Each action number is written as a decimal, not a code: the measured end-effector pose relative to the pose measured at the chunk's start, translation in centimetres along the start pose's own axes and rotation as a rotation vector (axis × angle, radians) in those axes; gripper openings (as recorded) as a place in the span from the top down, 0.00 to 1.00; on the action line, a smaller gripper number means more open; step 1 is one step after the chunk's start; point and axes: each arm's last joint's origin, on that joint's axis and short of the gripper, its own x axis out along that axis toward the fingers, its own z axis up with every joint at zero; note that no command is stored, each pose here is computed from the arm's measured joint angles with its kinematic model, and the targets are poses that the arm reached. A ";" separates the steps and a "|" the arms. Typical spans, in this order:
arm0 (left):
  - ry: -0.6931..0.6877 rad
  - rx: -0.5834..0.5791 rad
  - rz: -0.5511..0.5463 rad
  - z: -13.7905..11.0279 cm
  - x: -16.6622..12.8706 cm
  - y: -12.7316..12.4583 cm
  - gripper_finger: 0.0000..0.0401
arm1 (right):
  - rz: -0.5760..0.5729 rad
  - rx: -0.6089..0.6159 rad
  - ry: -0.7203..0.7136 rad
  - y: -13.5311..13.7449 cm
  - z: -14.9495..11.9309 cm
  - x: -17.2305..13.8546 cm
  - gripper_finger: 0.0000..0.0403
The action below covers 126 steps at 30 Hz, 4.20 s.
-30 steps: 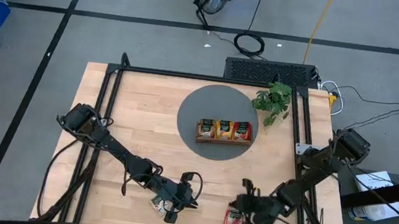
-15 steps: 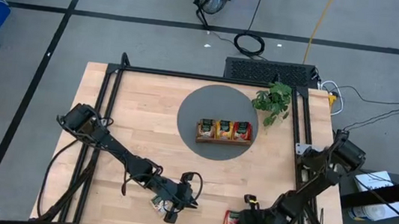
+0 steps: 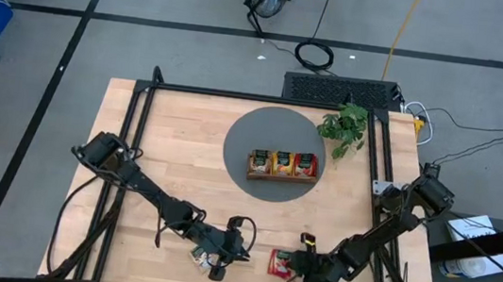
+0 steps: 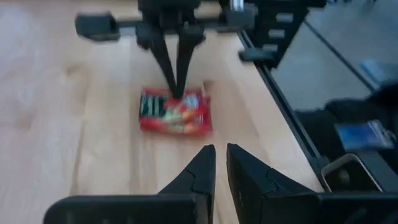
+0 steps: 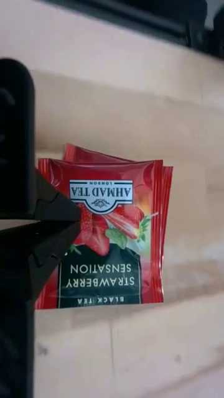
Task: Pick & Place Tea
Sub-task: Put the right red tea packet into the right section of the wooden organizer
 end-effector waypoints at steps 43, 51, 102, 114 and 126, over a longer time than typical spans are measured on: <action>0.168 0.502 0.214 -1.7 8.7 3.1 0.58 | 0.051 0.107 -0.146 -3.5 -1.1 1.3 1.00; 0.149 0.542 0.215 -1.4 8.8 3.3 0.72 | 0.071 0.097 -0.172 -3.3 -0.9 1.3 1.00; 0.408 1.577 0.816 0.8 0.1 -9.8 0.99 | 0.355 0.447 -0.572 -6.2 8.2 -3.7 0.56; 0.399 1.595 0.785 1.3 0.5 -9.2 0.99 | 0.578 0.575 -0.464 -8.3 9.6 -3.3 0.55; 0.360 1.543 0.782 2.3 1.1 -7.7 0.99 | 0.614 0.564 -0.456 -8.0 9.6 -3.3 0.55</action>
